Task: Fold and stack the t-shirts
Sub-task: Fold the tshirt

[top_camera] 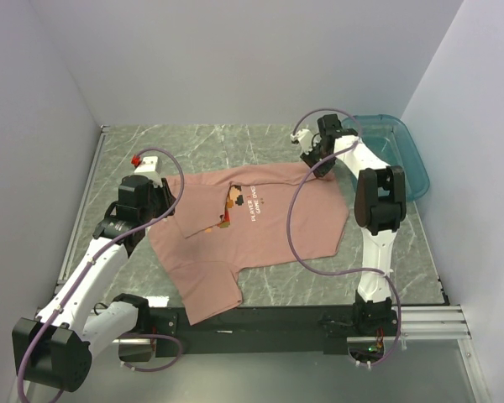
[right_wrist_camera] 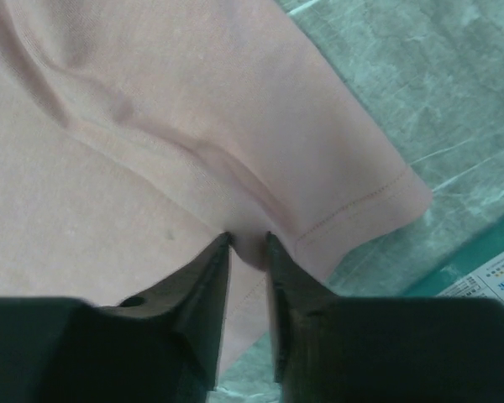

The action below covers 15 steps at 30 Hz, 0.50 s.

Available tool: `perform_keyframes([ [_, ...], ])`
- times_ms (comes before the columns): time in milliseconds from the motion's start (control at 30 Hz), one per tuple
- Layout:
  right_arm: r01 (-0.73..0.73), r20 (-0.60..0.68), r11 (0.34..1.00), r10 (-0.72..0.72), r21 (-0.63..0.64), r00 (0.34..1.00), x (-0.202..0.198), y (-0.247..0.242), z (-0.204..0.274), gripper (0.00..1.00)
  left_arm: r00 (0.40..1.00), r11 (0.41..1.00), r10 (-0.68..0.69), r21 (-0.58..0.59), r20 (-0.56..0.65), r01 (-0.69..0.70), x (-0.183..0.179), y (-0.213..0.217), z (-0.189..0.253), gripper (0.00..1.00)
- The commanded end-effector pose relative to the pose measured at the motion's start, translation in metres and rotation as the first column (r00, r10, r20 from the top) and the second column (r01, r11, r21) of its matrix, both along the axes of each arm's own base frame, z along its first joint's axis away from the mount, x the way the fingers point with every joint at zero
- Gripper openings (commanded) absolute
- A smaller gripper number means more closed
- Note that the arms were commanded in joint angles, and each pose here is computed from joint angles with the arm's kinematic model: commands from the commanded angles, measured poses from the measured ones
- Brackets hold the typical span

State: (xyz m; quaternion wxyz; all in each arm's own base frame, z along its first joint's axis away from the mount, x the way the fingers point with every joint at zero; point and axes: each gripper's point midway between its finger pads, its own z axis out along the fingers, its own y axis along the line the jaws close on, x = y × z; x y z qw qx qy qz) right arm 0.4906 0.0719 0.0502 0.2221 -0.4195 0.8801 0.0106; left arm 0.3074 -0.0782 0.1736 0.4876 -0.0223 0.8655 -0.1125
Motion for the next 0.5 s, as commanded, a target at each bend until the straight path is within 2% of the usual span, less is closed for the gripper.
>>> perform_keyframes([
  [0, -0.009, 0.015, 1.0, 0.01, -0.007, 1.0, 0.005, 0.001, 0.005, 0.29, 0.998, 1.0, -0.018, -0.009, 0.068, 0.018, 0.007, -0.003, 0.02, 0.33],
  [133, -0.016, 0.01, 1.0, 0.016, -0.009, 1.0, 0.0, 0.001, 0.003, 0.17, 0.998, 1.0, -0.019, -0.008, 0.067, 0.019, 0.007, -0.003, 0.02, 0.33],
  [167, -0.02, 0.006, 1.0, 0.02, -0.007, 1.0, -0.003, 0.002, 0.003, 0.05, 0.998, 1.0, -0.018, -0.009, 0.068, 0.018, 0.008, -0.004, 0.021, 0.33],
  [300, -0.025, 0.005, 1.0, 0.025, 0.003, 1.0, -0.01, 0.002, 0.004, 0.0, 0.997, 1.0, -0.019, -0.008, 0.068, 0.019, 0.007, -0.003, 0.02, 0.33],
  [467, -0.036, -0.012, 0.999, 0.036, 0.016, 0.999, -0.024, 0.003, 0.005, 0.0, 0.997, 1.0, -0.019, -0.011, 0.072, 0.02, 0.007, -0.004, 0.022, 0.33],
])
